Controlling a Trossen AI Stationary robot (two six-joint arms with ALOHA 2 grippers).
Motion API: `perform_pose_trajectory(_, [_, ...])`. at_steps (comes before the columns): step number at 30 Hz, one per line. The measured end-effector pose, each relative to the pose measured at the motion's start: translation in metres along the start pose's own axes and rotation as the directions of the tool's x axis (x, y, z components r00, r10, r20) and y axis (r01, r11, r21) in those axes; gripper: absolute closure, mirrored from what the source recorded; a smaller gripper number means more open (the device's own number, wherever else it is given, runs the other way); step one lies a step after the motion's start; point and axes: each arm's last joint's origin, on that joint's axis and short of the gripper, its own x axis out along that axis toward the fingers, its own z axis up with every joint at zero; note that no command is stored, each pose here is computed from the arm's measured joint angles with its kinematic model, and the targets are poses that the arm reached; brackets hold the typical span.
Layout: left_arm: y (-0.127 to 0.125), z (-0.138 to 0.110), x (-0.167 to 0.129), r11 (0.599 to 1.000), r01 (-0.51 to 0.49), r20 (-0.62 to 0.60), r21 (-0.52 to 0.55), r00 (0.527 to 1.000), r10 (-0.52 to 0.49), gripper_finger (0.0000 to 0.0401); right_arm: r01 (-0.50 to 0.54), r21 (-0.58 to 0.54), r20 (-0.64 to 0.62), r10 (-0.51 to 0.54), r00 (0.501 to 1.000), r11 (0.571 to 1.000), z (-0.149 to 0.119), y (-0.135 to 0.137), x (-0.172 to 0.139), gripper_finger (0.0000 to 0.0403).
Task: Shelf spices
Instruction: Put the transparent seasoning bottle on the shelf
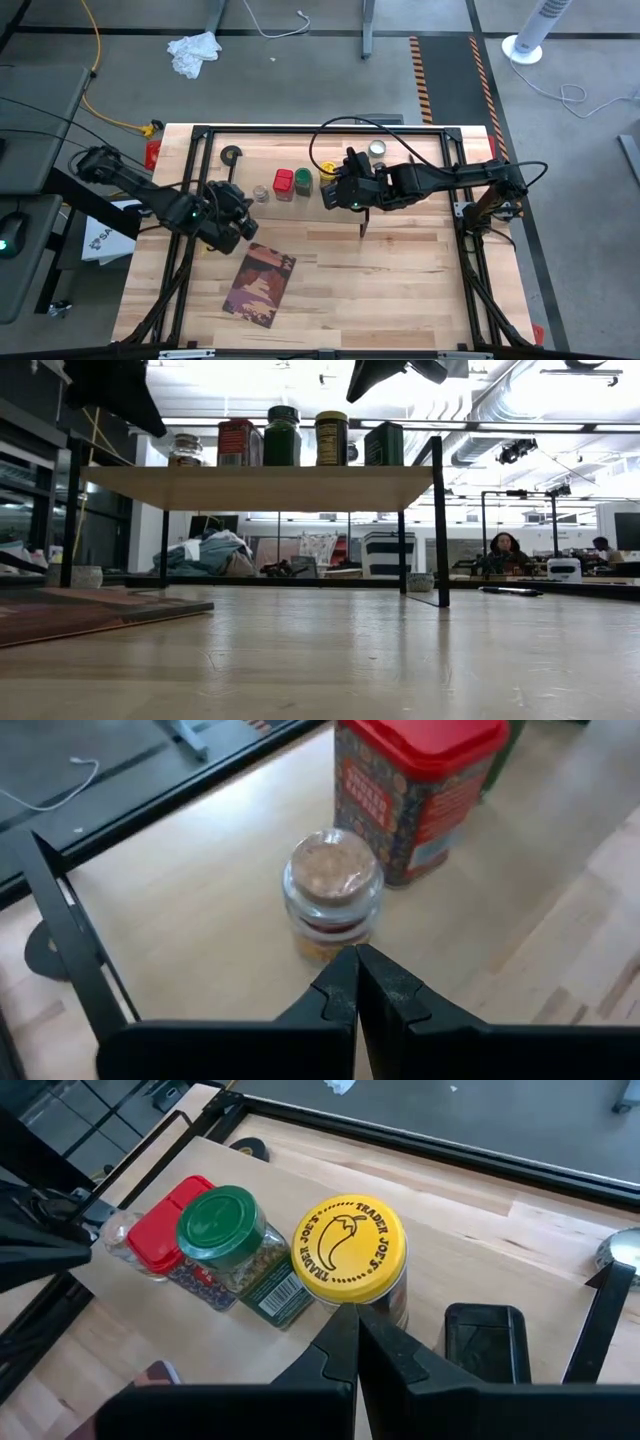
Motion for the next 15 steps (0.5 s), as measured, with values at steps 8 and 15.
perform_pose_trajectory(8, [-0.004, 0.004, 0.004, 0.996, 0.059, -0.061, 0.064, 0.997, -0.055, 0.0401, 0.004, 0.001, 0.006, -0.004, 1.000, 1.000, 0.000, 0.000, 0.000, 0.0403])
perform_pose_trajectory(15, [-0.005, 0.006, 0.016, 0.995, 0.000, -0.058, 0.099, 0.998, 0.006, 0.0401, 0.004, 0.002, 0.006, -0.004, 1.000, 1.000, 0.000, 0.000, 0.000, 0.0403])
